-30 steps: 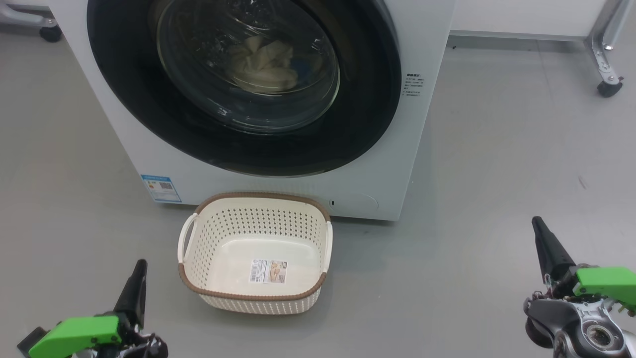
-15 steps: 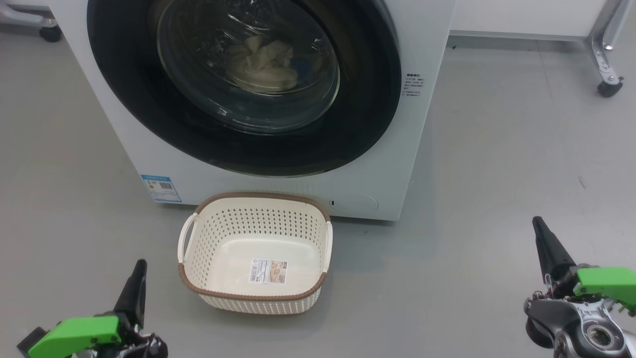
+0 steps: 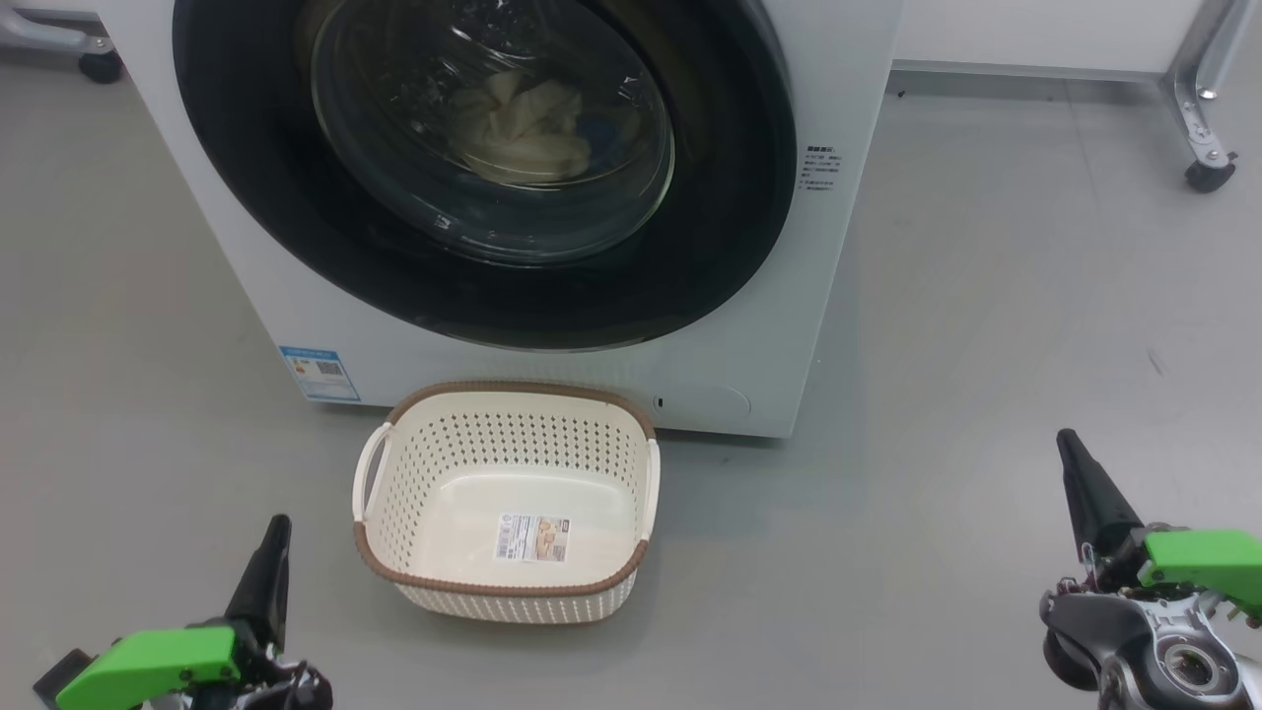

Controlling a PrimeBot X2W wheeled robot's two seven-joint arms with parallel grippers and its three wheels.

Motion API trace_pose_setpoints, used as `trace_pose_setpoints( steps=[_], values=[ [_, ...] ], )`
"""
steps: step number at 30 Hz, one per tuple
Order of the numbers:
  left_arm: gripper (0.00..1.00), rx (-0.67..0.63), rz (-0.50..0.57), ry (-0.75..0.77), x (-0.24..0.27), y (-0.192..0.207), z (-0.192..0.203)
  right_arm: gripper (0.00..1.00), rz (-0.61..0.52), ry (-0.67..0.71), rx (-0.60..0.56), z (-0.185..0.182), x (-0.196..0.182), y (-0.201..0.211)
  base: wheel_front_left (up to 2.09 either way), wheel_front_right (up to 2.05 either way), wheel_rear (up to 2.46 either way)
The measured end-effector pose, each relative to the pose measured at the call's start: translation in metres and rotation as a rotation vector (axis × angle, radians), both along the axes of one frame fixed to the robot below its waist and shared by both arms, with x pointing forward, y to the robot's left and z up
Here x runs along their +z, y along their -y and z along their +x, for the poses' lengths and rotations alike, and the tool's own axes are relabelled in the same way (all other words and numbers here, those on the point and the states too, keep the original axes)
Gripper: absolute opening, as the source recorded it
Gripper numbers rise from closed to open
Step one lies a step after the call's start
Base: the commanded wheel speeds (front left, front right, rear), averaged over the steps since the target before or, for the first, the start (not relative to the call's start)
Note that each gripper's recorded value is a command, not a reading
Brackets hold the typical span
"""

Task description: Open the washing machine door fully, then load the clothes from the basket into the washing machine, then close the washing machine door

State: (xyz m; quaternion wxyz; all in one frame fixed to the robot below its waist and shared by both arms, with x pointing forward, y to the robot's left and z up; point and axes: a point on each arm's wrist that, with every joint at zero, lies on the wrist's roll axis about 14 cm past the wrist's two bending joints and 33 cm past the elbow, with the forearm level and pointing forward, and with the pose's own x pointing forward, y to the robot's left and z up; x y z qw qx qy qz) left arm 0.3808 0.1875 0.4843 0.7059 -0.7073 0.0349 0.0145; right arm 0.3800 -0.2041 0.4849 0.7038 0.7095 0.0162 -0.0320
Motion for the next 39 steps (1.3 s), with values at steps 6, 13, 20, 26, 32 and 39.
trace_pose_setpoints(
  steps=[6, 13, 20, 26, 32, 39],
  values=[
    [0.00, 0.001, 0.000, 0.000, 0.0000, -0.0001, -0.0001, 0.00, 0.000, 0.000, 0.000, 0.0000, 0.0000, 0.0001, 0.00, 0.00, 0.00],
    [0.00, 0.001, 0.000, 0.000, -0.0002, -0.0003, -0.0002, 0.00, 0.000, 0.000, 0.000, 0.0000, 0.0001, 0.0002, 0.00, 0.00, 0.00],
    [0.00, 0.002, -0.001, -0.001, -0.0002, -0.0004, -0.0002, 0.00, 0.000, 0.000, 0.000, 0.0000, 0.0001, 0.0001, 0.00, 0.00, 0.00],
    [0.00, 0.002, -0.001, 0.000, -0.0002, -0.0004, -0.0002, 0.00, 0.000, 0.000, 0.000, 0.0000, 0.0001, 0.0001, 0.00, 0.00, 0.00],
    [0.00, 0.002, -0.001, -0.001, -0.0002, -0.0004, -0.0002, 0.00, 0.000, 0.000, 0.000, 0.0000, 0.0001, 0.0002, 0.00, 0.00, 0.00],
    [0.00, 0.002, -0.001, -0.001, -0.0002, -0.0005, -0.0002, 0.00, 0.000, 0.000, 0.000, 0.0000, 0.0001, 0.0002, 0.00, 0.00, 0.00]
  ],
)
